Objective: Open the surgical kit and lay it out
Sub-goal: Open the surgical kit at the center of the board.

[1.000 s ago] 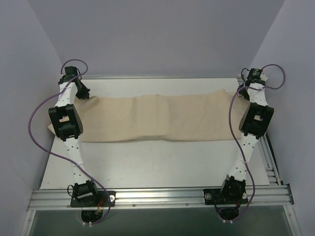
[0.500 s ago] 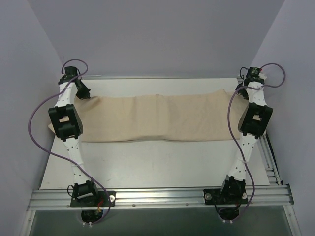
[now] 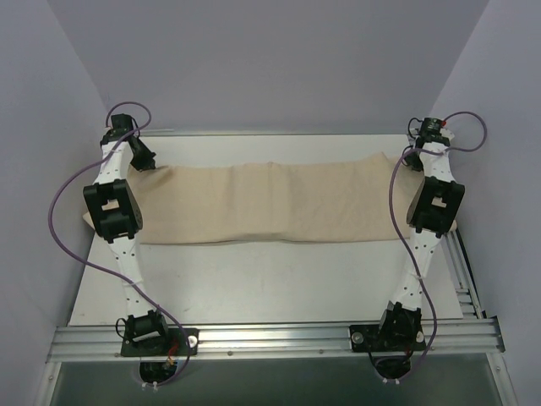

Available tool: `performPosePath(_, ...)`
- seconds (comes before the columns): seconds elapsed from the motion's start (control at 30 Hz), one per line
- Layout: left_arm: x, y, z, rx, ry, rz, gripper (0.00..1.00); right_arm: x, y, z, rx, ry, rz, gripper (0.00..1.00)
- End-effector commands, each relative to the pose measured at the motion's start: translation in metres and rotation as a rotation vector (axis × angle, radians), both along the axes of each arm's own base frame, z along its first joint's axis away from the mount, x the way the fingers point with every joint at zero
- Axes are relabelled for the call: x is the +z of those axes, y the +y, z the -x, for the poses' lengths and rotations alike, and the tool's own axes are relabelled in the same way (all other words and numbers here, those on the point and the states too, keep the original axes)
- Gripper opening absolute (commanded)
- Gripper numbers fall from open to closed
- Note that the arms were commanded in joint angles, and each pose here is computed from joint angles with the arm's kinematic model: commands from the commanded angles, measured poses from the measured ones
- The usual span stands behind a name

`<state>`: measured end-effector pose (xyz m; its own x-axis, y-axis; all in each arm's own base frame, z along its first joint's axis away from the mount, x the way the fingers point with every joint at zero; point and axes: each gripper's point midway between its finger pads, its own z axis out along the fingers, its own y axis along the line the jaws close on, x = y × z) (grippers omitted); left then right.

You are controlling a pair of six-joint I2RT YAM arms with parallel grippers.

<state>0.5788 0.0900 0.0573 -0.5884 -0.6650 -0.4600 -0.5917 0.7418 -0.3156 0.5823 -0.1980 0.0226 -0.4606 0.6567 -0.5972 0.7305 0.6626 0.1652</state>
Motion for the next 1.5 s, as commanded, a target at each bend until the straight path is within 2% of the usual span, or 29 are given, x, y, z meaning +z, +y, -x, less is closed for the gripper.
performPosePath(0.0,0.045,-0.003,-0.016,-0.014,-0.12,-0.005,0.02,-0.001,0.001,0.001,-0.013,0.001,-0.016,0.22)
performPosePath(0.1,0.043,-0.002,-0.014,-0.013,-0.116,-0.004,0.02,0.004,-0.004,0.003,-0.027,-0.002,-0.002,0.11)
performPosePath(0.13,0.043,-0.002,-0.014,-0.013,-0.114,-0.004,0.02,0.005,-0.005,0.005,-0.031,-0.001,-0.001,0.05)
performPosePath(0.23,0.042,-0.002,-0.012,-0.014,-0.109,-0.008,0.02,0.01,-0.011,0.009,-0.048,-0.001,0.015,0.0)
performPosePath(0.37,0.044,-0.001,-0.01,-0.01,-0.107,-0.009,0.02,0.026,-0.021,0.015,-0.07,-0.014,0.042,0.0)
performPosePath(0.6,0.065,0.001,-0.006,-0.003,-0.119,-0.019,0.02,0.083,-0.03,0.023,-0.074,-0.067,0.083,0.0)
performPosePath(0.77,0.074,0.005,0.007,-0.011,-0.108,-0.054,0.02,0.094,-0.018,0.043,-0.058,-0.034,0.032,0.0)
performPosePath(0.97,0.078,0.015,0.035,0.002,-0.055,-0.105,0.02,0.111,-0.012,0.06,-0.048,-0.035,0.003,0.0)
performPosePath(1.03,0.093,0.017,0.041,0.014,-0.084,-0.107,0.02,0.119,-0.008,0.064,-0.043,-0.035,-0.007,0.0)
performPosePath(1.27,0.104,-0.005,0.081,0.028,-0.049,-0.003,0.02,0.123,0.006,0.097,-0.051,0.024,-0.059,0.0)
performPosePath(1.47,0.127,-0.013,0.127,0.017,-0.08,-0.004,0.02,0.134,0.018,0.135,-0.063,0.042,-0.069,0.0)
